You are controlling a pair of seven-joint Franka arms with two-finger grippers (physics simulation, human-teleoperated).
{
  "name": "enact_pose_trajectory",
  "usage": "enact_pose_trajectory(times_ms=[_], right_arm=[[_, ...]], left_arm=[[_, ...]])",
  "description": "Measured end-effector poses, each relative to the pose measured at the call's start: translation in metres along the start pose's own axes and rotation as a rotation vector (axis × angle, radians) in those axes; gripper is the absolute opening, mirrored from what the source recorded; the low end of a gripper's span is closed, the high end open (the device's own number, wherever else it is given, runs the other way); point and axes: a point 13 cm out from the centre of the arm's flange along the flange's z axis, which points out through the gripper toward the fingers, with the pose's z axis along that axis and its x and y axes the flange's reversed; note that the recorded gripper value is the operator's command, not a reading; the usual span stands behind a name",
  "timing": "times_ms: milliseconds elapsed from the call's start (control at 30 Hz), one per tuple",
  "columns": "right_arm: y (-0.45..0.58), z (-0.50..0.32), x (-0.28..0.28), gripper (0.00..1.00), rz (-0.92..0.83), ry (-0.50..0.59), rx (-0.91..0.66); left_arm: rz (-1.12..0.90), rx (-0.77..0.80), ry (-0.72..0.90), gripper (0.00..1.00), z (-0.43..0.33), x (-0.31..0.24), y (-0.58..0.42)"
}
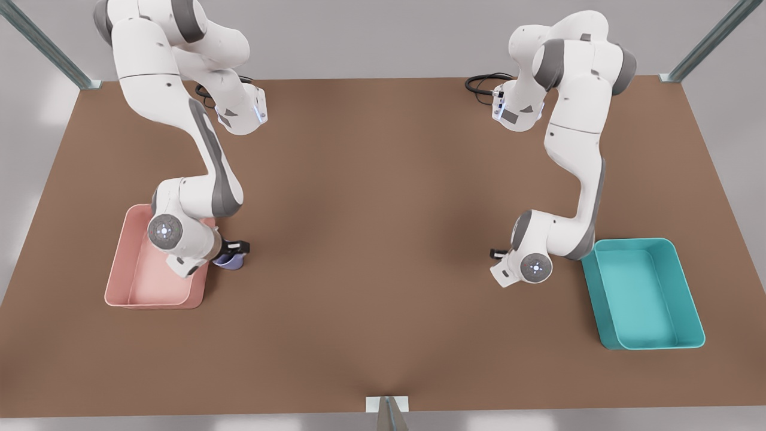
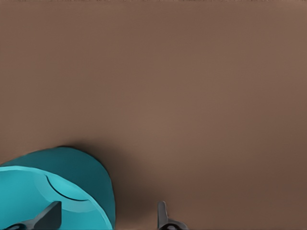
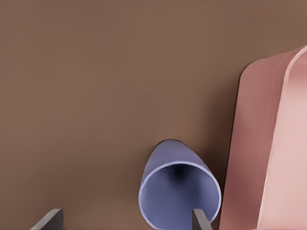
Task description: Put the bowls and cups in different boxes
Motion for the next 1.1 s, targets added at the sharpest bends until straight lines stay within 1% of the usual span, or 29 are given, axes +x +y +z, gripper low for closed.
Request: enact_pose_trajectory(times_ms=[33, 100, 167, 300, 333, 400, 467, 533, 567, 633, 700, 833, 933, 967, 1000, 1033, 1067, 1100], right_arm=[[0.0, 0.006, 0.001, 1.0, 0.004, -0.019, -0.001], [0.001, 0.012, -0.002, 1.0, 0.011, -0.059, -0.003], [0.003, 0.017, -0.006, 1.0, 0.013, -0.087, -0.004], [0.005, 0.031, -0.005, 1.0, 0.022, -0.105, -0.004], [0.005, 0.034, -0.003, 1.0, 0.024, -0.104, -0.004], [0.004, 0.041, 0.0, 1.0, 0.03, -0.102, -0.003], [0.001, 0.047, 0.003, 1.0, 0.039, -0.098, -0.003], [-0.001, 0.054, 0.007, 1.0, 0.046, -0.09, -0.003], [-0.002, 0.058, 0.008, 1.0, 0.048, -0.086, -0.002], [-0.002, 0.063, 0.009, 1.0, 0.052, -0.082, -0.001], [-0.001, 0.067, 0.007, 1.0, 0.054, -0.081, -0.001], [0.0, 0.081, 0.006, 1.0, 0.059, -0.068, -0.001], [0.0, 0.087, 0.007, 1.0, 0.063, -0.063, 0.0], [0.0, 0.088, 0.006, 0.98, 0.065, -0.063, 0.0], [-0.001, 0.089, 0.006, 0.77, 0.066, -0.063, -0.001], [-0.001, 0.089, 0.006, 0.6, 0.067, -0.063, -0.001], [-0.001, 0.09, 0.006, 0.46, 0.067, -0.064, -0.001], [-0.001, 0.09, 0.005, 0.39, 0.067, -0.066, -0.002]], left_arm=[[-0.002, 0.0, -0.012, 0.48, 0.001, -0.003, 0.001], [-0.004, -0.001, -0.036, 0.32, 0.0, -0.009, 0.002], [-0.008, -0.01, -0.056, 0.21, -0.002, -0.014, 0.004], [-0.025, -0.011, -0.079, 0.21, -0.016, -0.017, 0.01], [-0.034, -0.015, -0.092, 0.21, -0.029, -0.018, 0.017], [-0.06, -0.043, -0.138, 0.21, -0.083, -0.022, 0.043], [-0.153, -0.049, -0.195, 0.21, -0.149, -0.017, 0.112], [-0.24, -0.051, -0.216, 0.21, -0.184, -0.006, 0.174], [-0.291, -0.045, -0.216, 0.21, -0.189, 0.0, 0.21], [-0.366, -0.032, -0.193, 0.21, -0.175, 0.011, 0.265], [-0.407, -0.018, -0.156, 0.21, -0.142, 0.014, 0.298], [-0.417, -0.001, -0.109, 0.21, -0.071, 0.0, 0.318], [-0.422, 0.006, -0.111, 0.21, -0.039, -0.008, 0.33], [-0.42, 0.006, -0.117, 0.21, -0.033, -0.011, 0.332], [-0.418, 0.006, -0.123, 0.21, -0.028, -0.015, 0.333], [-0.416, 0.006, -0.131, 0.21, -0.023, -0.018, 0.334], [-0.414, 0.006, -0.136, 0.21, -0.017, -0.021, 0.334], [-0.411, 0.006, -0.143, 0.21, -0.012, -0.025, 0.335]])
